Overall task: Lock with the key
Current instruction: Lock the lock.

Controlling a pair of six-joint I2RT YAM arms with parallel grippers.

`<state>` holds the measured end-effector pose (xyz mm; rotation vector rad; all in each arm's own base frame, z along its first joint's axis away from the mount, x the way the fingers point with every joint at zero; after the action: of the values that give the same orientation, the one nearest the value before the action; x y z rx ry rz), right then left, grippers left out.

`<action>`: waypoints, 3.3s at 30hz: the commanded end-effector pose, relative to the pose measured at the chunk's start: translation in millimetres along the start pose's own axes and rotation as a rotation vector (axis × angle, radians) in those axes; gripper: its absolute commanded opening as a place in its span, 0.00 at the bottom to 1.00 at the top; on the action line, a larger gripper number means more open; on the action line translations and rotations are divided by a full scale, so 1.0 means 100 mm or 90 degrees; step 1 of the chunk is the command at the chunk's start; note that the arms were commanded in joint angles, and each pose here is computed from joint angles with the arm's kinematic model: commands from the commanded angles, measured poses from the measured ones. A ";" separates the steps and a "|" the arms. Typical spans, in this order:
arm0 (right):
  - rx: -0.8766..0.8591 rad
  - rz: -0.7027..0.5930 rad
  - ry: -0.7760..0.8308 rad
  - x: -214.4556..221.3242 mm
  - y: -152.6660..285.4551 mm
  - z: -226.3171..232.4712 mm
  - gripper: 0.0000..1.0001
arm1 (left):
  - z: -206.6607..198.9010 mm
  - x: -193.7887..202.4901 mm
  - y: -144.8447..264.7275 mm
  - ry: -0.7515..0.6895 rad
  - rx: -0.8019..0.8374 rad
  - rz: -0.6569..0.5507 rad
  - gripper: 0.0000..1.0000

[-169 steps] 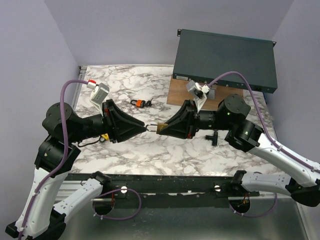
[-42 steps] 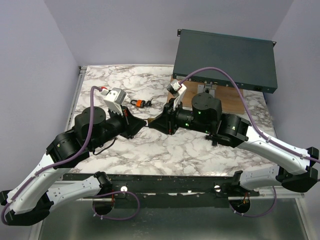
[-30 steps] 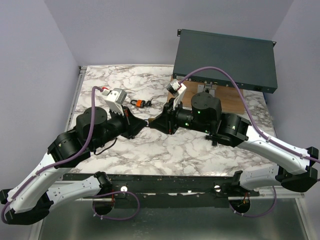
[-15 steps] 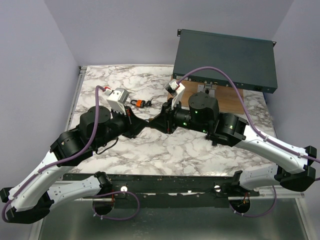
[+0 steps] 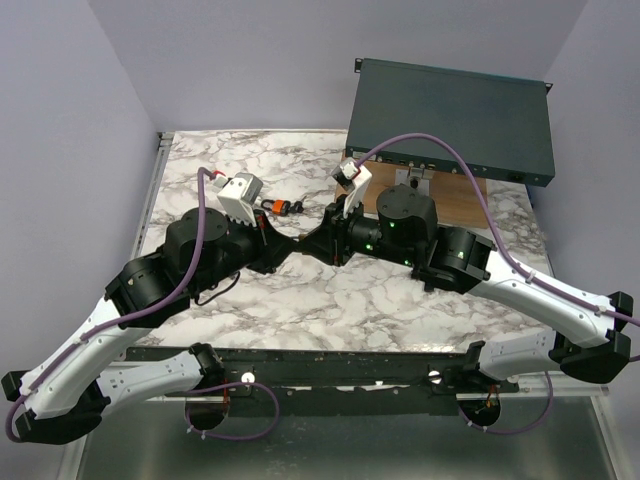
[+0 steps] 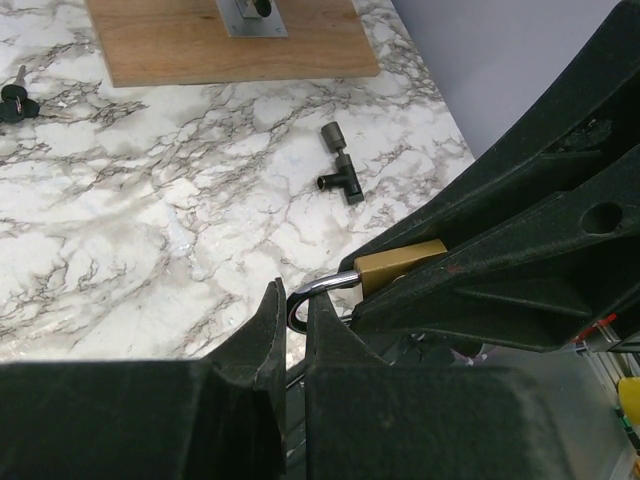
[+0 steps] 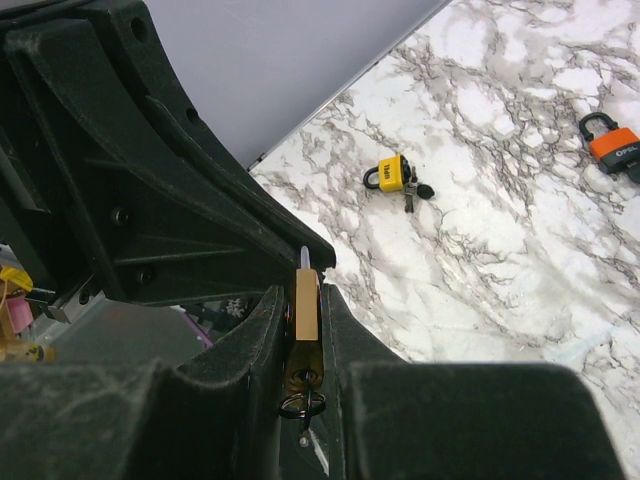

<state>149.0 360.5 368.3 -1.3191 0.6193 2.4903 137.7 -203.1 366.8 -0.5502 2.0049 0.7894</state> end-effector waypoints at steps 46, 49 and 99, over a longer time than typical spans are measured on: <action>-0.001 -0.066 -0.022 -0.13 0.00 0.06 0.27 | -1.03 -0.78 0.81 0.052 0.409 -0.262 0.00; -0.004 -0.075 -0.018 -0.16 0.07 0.07 0.40 | -1.03 -0.77 0.80 0.052 0.406 -0.260 0.00; 0.007 -0.185 0.083 -0.41 0.92 -0.04 1.00 | -0.85 -0.77 0.62 0.018 0.346 -0.251 0.00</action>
<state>131.8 289.6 434.5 -1.4283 0.3416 2.2266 94.6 -221.7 458.8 -0.5990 1.9870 0.1212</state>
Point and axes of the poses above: each gripper's point midway between its finger pads, its own y axis back along the fingers, its own z axis along the line the jaws close on, x = y × z, the point moved 3 cm from there along y, back along the fingers, and after that the axes turned 7 degrees about -y, right-handed, at the moved point
